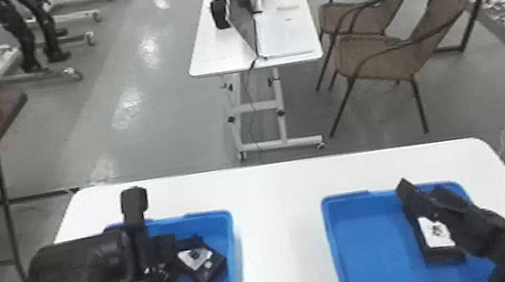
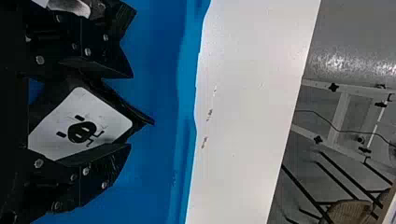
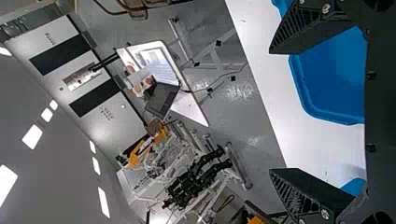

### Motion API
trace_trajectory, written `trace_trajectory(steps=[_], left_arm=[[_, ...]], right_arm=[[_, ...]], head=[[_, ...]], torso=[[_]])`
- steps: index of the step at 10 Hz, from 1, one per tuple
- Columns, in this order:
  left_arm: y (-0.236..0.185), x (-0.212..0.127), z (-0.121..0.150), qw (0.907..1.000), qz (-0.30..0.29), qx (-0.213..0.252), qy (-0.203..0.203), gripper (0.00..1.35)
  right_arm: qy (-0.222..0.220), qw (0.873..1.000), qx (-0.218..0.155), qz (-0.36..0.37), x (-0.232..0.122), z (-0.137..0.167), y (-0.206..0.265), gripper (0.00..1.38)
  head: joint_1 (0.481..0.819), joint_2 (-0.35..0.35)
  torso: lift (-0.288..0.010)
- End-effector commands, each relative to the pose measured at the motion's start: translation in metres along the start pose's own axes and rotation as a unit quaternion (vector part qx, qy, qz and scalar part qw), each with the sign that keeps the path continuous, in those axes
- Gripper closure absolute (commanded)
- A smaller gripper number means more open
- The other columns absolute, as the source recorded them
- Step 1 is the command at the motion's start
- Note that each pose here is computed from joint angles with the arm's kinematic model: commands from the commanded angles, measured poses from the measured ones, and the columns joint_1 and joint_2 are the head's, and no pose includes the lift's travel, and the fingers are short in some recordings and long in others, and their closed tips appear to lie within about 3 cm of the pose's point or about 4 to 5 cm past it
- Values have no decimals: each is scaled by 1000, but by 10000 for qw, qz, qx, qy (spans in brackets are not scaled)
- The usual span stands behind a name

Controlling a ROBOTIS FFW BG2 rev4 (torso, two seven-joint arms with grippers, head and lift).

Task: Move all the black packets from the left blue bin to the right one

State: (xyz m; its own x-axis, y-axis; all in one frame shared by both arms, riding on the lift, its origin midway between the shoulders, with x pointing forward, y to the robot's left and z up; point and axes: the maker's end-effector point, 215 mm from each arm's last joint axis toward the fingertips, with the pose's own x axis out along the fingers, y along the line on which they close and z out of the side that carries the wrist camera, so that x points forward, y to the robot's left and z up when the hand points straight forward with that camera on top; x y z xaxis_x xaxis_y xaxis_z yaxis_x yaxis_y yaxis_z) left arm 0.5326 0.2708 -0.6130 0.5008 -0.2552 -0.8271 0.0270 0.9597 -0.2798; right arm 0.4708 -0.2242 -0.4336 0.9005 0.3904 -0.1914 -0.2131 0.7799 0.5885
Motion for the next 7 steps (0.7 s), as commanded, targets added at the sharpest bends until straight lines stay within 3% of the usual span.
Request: trace_trajectory(steps=[1, 3, 7], left_arm=[[-7, 1, 5, 9999, -114, 43, -64, 855], [-21, 1, 13, 9991, -364, -2, -218, 1049], [-52, -4, 13, 9958, -830, 61, -370, 1050]], right_arm=[[5, 10000, 24, 6, 0, -1, 0, 111], [20, 10000, 84, 34, 1, -4, 1, 111], [72, 9998, 144, 118, 3, -8, 5, 111]], head=[[695, 54], [695, 46], [695, 18]], torso=[[0], [0], [0]])
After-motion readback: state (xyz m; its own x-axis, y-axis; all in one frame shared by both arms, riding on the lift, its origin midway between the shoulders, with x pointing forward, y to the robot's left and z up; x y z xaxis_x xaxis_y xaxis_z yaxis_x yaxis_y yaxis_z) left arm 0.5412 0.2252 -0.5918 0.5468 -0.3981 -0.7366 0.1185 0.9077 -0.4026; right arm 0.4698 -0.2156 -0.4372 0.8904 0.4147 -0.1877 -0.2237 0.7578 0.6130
